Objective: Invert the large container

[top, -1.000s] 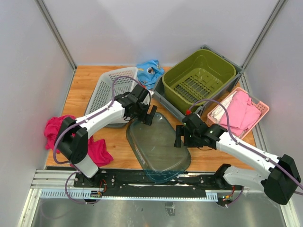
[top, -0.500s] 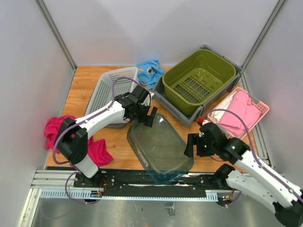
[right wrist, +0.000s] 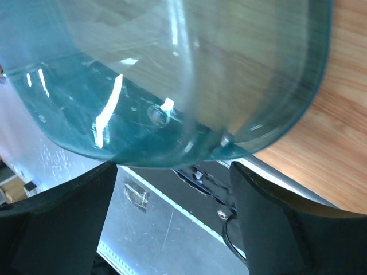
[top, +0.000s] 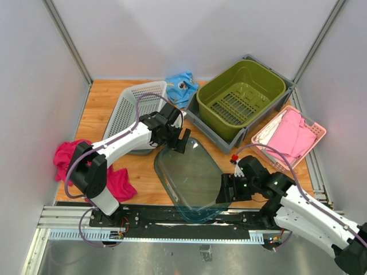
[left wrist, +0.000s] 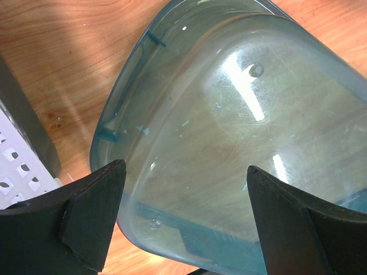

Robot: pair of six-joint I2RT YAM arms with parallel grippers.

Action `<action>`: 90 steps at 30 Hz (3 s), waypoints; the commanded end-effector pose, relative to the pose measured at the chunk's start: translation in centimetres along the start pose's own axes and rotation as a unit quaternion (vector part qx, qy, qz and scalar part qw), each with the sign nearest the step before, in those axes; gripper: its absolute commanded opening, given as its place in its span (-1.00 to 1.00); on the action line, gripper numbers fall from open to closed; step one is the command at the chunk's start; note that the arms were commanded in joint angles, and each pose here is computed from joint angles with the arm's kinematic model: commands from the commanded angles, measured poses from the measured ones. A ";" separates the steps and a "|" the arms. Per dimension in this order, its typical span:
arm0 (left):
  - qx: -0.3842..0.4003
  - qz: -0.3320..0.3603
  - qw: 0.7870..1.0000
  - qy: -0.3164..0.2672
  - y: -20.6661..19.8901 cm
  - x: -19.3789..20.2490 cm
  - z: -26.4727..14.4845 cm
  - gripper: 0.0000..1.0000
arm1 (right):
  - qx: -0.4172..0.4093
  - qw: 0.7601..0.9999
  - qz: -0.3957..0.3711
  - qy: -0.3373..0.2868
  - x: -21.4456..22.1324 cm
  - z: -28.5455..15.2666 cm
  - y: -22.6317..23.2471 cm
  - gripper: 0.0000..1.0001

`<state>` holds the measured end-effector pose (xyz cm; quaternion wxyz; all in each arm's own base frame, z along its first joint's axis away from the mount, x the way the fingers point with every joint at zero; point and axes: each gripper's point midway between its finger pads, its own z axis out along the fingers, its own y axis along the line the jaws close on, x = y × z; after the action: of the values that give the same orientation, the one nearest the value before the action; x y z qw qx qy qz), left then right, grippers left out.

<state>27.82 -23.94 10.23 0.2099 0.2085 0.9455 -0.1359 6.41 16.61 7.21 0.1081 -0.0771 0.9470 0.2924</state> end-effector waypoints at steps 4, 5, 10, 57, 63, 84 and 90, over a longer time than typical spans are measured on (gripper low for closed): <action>0.027 -0.010 0.999 0.018 -1.2 0.8 0.6 0.77 | -0.062 0.997 -0.051 -0.006 -2.4 1.0 3.8 0.66; 0.032 -0.012 0.999 0.018 -1.3 0.8 0.5 0.77 | -0.052 0.997 -0.050 -0.012 -2.9 1.1 3.7 0.66; 0.037 -0.016 0.999 0.018 -1.5 0.9 0.5 0.76 | 0.008 0.998 -0.028 -0.047 -5.4 1.1 2.5 0.68; 0.190 -0.068 0.979 0.019 -14.0 3.6 -0.7 0.70 | 0.132 0.956 0.139 -0.221 -17.7 -3.9 -4.9 0.68; 0.202 -0.068 0.976 0.037 -14.9 5.0 -0.9 0.71 | 0.154 0.956 0.118 -0.220 -17.8 -4.8 -5.3 0.71; 0.267 -0.062 0.960 0.062 -18.9 7.0 -1.1 0.72 | 0.325 0.904 0.163 -0.227 -12.8 -11.0 -9.8 0.75; 0.290 -0.026 0.954 0.071 -21.0 7.6 -1.4 0.73 | 0.310 0.897 0.175 -0.264 -13.4 -11.9 -9.2 0.73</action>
<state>14.79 -35.93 11.12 0.1105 0.1963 0.9144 -0.3363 19.43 4.05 14.08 0.3018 0.1818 0.9357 0.0159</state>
